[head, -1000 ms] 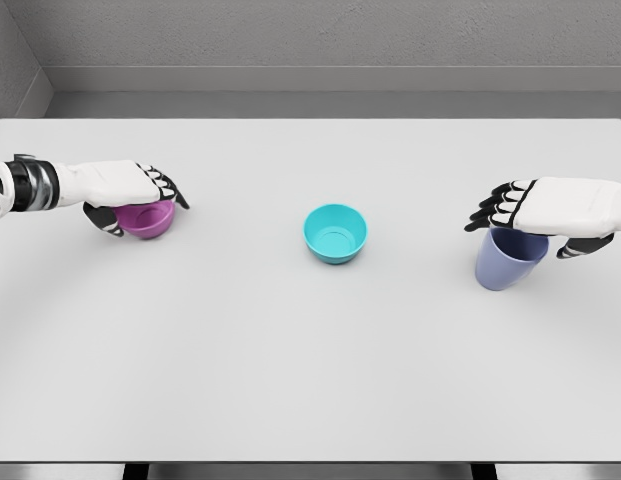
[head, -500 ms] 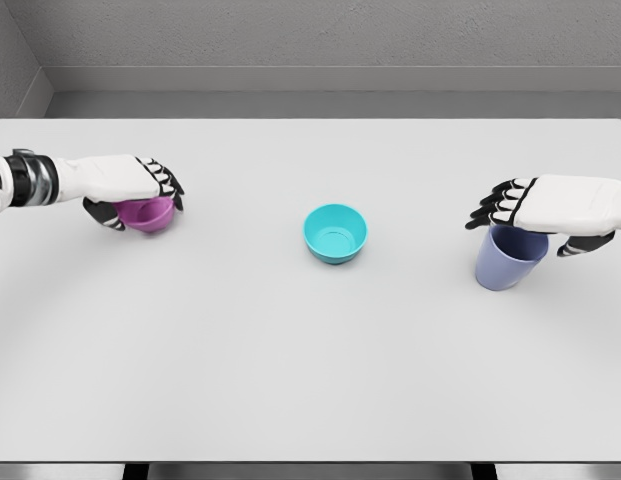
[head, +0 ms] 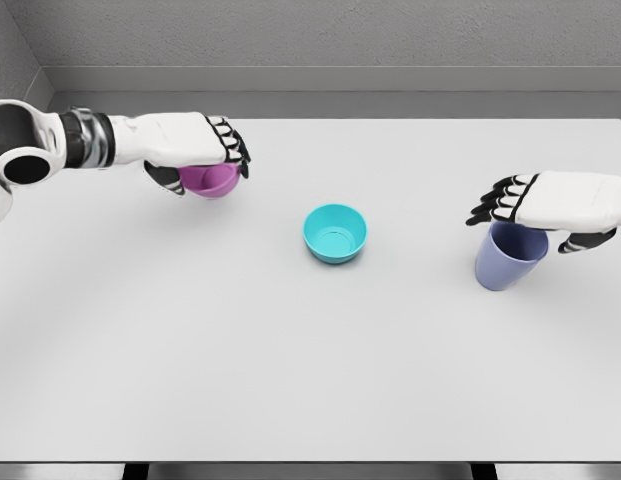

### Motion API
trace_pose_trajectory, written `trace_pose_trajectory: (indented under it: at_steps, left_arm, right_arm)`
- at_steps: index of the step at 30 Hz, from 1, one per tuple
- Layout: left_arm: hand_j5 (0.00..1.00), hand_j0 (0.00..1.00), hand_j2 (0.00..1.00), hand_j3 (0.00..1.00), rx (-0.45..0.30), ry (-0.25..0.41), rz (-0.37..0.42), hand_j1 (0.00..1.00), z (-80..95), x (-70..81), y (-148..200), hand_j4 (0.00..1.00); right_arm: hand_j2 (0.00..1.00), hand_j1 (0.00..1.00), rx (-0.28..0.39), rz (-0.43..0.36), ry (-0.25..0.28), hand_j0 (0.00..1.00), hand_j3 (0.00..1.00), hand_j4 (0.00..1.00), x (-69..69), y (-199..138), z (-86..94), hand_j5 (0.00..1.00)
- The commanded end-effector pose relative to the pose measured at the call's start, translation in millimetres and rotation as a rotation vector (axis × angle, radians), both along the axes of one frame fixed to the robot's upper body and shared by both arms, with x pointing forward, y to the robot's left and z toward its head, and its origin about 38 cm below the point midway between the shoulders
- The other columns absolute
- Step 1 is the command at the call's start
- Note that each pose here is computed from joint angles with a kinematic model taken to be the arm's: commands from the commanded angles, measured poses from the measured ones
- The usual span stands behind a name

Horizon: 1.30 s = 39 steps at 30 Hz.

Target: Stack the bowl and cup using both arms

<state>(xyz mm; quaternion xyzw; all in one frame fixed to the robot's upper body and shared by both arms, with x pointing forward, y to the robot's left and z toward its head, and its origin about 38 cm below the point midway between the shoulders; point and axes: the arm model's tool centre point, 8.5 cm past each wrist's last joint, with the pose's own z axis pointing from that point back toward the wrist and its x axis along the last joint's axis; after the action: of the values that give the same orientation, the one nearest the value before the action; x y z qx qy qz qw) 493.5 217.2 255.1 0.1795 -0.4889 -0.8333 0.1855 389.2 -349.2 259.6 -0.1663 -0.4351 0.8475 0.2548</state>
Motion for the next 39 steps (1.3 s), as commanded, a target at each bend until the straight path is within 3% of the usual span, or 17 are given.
trace_pose_trajectory:
  at_steps: [1, 12, 16, 18, 39]
  left_arm:
    - [0.7, 0.7, 0.7, 0.7, -0.01, 0.017, -0.061, 0.7, -6.7, -3.2, -31, 0.7]
    - [0.7, 0.7, 0.7, 0.7, -0.057, -0.009, -0.211, 0.7, 8.3, -9.8, -110, 0.7]
    - [0.7, 0.7, 0.7, 0.7, -0.069, -0.005, -0.245, 0.7, 7.4, -14.3, -128, 0.7]
    - [0.7, 0.7, 0.7, 0.7, -0.042, 0.011, -0.273, 0.7, -1.6, -19.3, -138, 0.7]
    - [0.7, 0.7, 0.7, 0.7, 0.021, 0.026, -0.304, 0.7, -21.4, -26.0, -150, 0.7]
  right_arm:
    - [1.0, 1.0, 0.004, -0.003, -0.002, 1.0, 1.0, 1.0, 0.3, 0, 1.5, 1.0]
    - [1.0, 1.0, 0.004, -0.006, -0.004, 1.0, 1.0, 1.0, 0.3, -2, 2.9, 1.0]
    - [1.0, 1.0, 0.003, -0.007, -0.006, 1.0, 1.0, 1.0, 0.3, -2, 3.6, 1.0]
    - [1.0, 1.0, 0.003, -0.007, -0.004, 1.0, 1.0, 1.0, 0.2, -2, 3.1, 1.0]
    - [1.0, 1.0, 0.002, -0.006, -0.002, 1.0, 1.0, 1.0, 0.0, -2, 2.1, 1.0]
